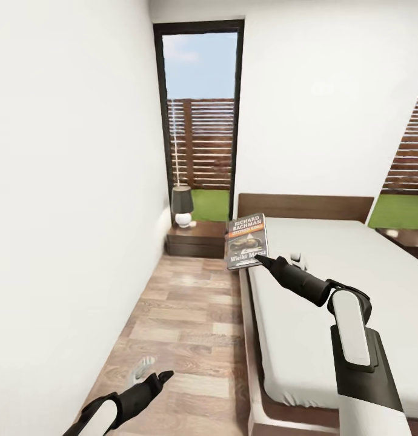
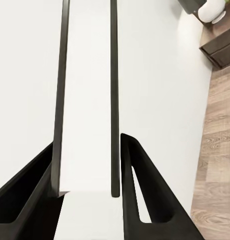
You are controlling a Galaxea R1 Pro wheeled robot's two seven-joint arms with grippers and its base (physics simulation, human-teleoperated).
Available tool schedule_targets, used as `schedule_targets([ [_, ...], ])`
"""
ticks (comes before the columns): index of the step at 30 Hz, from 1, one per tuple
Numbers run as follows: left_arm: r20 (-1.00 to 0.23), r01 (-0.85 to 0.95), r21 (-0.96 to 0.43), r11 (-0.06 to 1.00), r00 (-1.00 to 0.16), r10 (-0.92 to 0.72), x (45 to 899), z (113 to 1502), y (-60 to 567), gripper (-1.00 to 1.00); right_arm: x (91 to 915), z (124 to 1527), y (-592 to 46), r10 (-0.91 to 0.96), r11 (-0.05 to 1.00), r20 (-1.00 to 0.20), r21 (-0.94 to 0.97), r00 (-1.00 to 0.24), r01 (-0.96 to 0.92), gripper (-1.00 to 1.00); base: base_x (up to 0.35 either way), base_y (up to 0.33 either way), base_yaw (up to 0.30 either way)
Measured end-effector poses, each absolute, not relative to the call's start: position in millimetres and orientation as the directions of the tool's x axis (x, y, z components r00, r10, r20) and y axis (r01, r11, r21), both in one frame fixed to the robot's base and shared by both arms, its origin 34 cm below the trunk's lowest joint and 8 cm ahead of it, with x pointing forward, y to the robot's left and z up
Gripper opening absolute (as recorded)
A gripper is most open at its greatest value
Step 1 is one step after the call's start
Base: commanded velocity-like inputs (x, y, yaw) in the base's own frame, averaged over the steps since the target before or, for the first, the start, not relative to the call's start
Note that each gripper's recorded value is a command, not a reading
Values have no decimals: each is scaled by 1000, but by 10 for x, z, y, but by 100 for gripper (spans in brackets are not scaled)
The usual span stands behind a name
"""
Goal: In the bedroom, move the book from the bed onto either nightstand, and place the two sandals side by side next to the bed.
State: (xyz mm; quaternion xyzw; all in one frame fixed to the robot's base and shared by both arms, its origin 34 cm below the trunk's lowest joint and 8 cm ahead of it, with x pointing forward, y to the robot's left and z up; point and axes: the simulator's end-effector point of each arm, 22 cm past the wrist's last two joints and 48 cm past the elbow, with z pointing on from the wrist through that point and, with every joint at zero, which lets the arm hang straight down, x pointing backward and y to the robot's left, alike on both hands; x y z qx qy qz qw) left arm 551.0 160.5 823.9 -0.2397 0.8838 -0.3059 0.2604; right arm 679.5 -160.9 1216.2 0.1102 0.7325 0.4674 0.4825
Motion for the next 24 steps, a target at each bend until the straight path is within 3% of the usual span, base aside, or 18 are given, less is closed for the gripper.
schedule_targets([
  [12, -319, -261, -666, 699, -748, -583, 5521, 8264, 1607, 100, 6782, 12189, -1610, 611, 541, -608, 788, -507, -293, -100, 258, 213, -245],
  [24, -320, -259, -666, 699, -747, -582, 5525, 8270, 1609, 100, 6779, 12189, -1592, 607, 542, -610, 786, -508, -296, -100, 212, 269, -58],
])
